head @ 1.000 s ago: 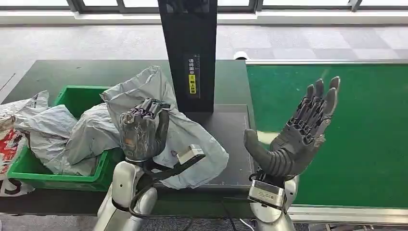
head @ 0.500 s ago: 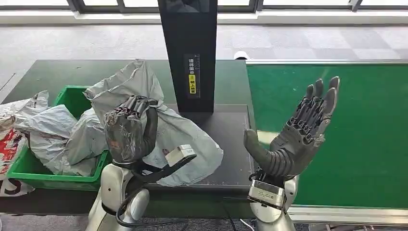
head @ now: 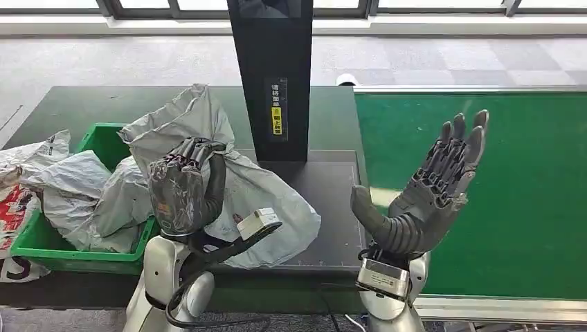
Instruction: Moved the parcel from conveyor to table for the left to box.
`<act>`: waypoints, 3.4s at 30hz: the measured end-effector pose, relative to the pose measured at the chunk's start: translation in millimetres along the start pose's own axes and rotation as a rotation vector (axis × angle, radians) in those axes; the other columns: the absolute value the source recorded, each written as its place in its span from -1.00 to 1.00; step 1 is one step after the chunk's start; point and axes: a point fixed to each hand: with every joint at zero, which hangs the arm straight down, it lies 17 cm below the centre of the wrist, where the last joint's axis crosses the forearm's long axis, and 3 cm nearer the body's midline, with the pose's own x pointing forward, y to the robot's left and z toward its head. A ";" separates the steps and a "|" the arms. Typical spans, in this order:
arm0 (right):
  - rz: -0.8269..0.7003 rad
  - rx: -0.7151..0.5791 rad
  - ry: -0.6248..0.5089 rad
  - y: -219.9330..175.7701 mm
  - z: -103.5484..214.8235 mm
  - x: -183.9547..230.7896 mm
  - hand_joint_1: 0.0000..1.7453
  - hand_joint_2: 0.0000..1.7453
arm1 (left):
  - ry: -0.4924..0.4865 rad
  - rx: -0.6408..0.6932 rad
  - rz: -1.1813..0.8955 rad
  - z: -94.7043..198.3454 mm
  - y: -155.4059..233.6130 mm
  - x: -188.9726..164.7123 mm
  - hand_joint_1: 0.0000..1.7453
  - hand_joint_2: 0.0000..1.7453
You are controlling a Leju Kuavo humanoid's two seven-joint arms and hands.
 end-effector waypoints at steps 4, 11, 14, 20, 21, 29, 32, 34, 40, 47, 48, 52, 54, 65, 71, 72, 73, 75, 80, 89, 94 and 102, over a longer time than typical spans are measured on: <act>0.000 0.000 0.000 0.0 0.0 0.0 -1.00 1.00 | 0.000 0.000 0.000 0.1 0.0 -0.1 1.00 1.00; 0.000 0.001 0.001 0.3 0.4 -0.3 -1.00 1.00 | -0.002 -0.001 -0.002 0.5 -0.2 -0.7 1.00 1.00; 0.000 0.001 0.001 0.3 0.3 -0.4 -1.00 1.00 | -0.002 -0.001 -0.002 0.5 -0.2 -0.7 1.00 1.00; 0.000 0.001 0.001 0.3 0.3 -0.4 -1.00 1.00 | -0.001 -0.001 -0.002 0.5 -0.2 -0.7 1.00 1.00; 0.000 0.001 0.001 0.3 0.3 -0.3 -1.00 1.00 | -0.002 -0.001 -0.003 0.6 -0.2 -0.8 1.00 1.00; 0.000 0.001 0.001 0.3 0.3 -0.3 -1.00 1.00 | -0.002 -0.001 -0.003 0.6 -0.3 -0.8 1.00 1.00; 0.000 0.001 0.001 0.3 0.3 -0.3 -1.00 1.00 | -0.002 -0.001 -0.003 0.6 -0.3 -0.9 1.00 1.00; 0.000 0.001 0.001 0.3 0.3 -0.4 -1.00 1.00 | -0.002 -0.001 -0.003 0.6 -0.3 -0.9 1.00 1.00; -0.073 0.042 0.047 15.4 20.1 5.0 -1.00 1.00 | 0.103 0.016 -0.059 -49.2 -10.9 -146.1 1.00 1.00; -0.100 0.075 0.063 25.8 32.4 9.8 -1.00 1.00 | 0.394 0.115 -0.419 15.1 95.1 -397.6 1.00 1.00; -0.101 0.078 0.062 26.9 32.7 10.6 -1.00 1.00 | 0.507 0.124 -0.427 43.3 102.6 -418.7 1.00 1.00; -0.100 0.092 0.060 30.7 35.3 11.2 -1.00 1.00 | 0.661 0.115 -0.423 86.6 102.0 -440.4 1.00 1.00; -0.101 0.100 0.056 33.6 36.7 12.8 -1.00 1.00 | 0.676 0.121 -0.415 87.5 101.4 -442.7 1.00 1.00; -0.100 0.111 0.049 36.6 38.1 14.7 -1.00 1.00 | 0.713 0.112 -0.387 97.1 92.5 -446.8 1.00 1.00; -0.099 0.112 0.048 36.6 38.1 14.7 -1.00 1.00 | 0.717 0.111 -0.383 97.6 90.8 -447.1 1.00 1.00; -0.100 0.112 0.049 36.6 38.1 14.7 -1.00 1.00 | 0.717 0.110 -0.383 97.5 90.7 -447.1 1.00 1.00; -0.100 0.112 0.049 36.6 38.1 14.7 -1.00 1.00 | 0.717 0.109 -0.383 97.6 90.3 -447.0 1.00 1.00; -0.099 0.112 0.048 36.6 38.1 14.8 -1.00 1.00 | 0.717 0.105 -0.381 97.6 88.7 -446.9 1.00 1.00; -0.098 0.115 0.048 37.4 38.8 14.6 -1.00 1.00 | 0.715 0.099 -0.370 97.0 83.2 -442.9 1.00 1.00; -0.098 0.116 0.048 37.4 38.9 14.6 -1.00 1.00 | 0.713 0.098 -0.357 96.3 78.1 -438.2 1.00 1.00; -0.098 0.116 0.048 37.4 38.9 14.6 -1.00 1.00 | 0.720 0.109 -0.350 97.0 78.8 -438.0 1.00 1.00; -0.090 0.123 0.041 38.3 39.9 15.5 -1.00 1.00 | 0.674 0.529 -0.037 70.7 124.0 -384.1 1.00 1.00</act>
